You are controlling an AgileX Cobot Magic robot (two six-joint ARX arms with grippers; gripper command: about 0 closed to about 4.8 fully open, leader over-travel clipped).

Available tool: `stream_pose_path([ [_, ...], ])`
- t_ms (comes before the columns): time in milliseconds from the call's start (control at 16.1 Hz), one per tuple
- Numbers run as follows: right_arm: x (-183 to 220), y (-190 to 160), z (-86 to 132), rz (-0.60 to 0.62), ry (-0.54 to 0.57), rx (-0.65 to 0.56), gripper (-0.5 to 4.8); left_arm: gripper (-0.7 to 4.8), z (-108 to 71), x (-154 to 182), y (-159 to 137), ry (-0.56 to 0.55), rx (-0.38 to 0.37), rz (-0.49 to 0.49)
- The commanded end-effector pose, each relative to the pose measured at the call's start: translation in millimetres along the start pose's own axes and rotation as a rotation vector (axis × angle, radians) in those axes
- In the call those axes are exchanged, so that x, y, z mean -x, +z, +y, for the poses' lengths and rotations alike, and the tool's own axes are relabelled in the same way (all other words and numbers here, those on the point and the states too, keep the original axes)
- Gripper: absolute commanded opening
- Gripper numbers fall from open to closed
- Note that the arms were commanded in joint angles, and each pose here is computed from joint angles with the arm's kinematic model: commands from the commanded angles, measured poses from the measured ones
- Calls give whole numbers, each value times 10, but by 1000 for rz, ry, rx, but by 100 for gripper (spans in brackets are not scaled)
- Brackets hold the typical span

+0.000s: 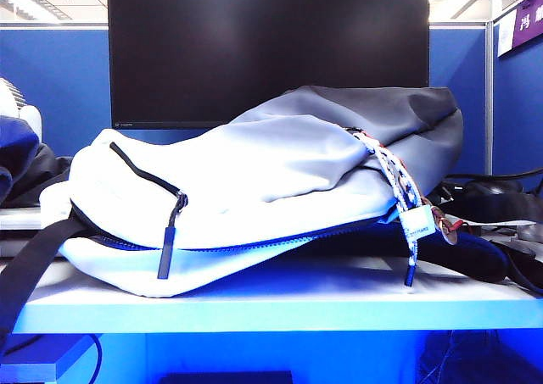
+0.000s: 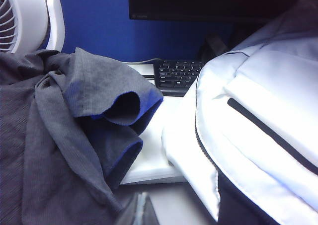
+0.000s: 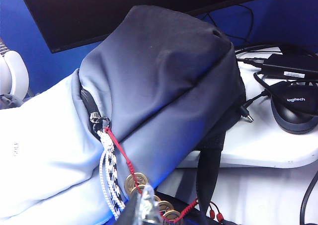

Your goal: Take the gray clothes out of the backpack.

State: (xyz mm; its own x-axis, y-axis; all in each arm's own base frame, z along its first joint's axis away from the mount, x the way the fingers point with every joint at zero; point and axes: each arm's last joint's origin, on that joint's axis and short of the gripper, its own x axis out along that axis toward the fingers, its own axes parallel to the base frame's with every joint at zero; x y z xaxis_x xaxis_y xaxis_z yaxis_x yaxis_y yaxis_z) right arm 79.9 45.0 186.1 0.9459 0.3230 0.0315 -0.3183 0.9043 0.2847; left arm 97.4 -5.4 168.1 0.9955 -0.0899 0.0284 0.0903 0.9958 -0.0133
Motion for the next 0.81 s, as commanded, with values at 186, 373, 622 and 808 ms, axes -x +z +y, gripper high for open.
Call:
stream_pose_path([
  [186, 3, 22, 4, -14, 2, -4, -7, -5, 2, 2, 11, 3, -7, -11],
  [373, 3, 22, 5, -14, 2, -4, -7, -5, 2, 2, 11, 4, -7, -11],
  [622, 3, 22, 5, -14, 2, -4, -7, -5, 2, 2, 11, 3, -7, -11],
  [808, 3, -17, -9, 24, -13, 115, -7, -5, 2, 2, 11, 3, -7, -11],
])
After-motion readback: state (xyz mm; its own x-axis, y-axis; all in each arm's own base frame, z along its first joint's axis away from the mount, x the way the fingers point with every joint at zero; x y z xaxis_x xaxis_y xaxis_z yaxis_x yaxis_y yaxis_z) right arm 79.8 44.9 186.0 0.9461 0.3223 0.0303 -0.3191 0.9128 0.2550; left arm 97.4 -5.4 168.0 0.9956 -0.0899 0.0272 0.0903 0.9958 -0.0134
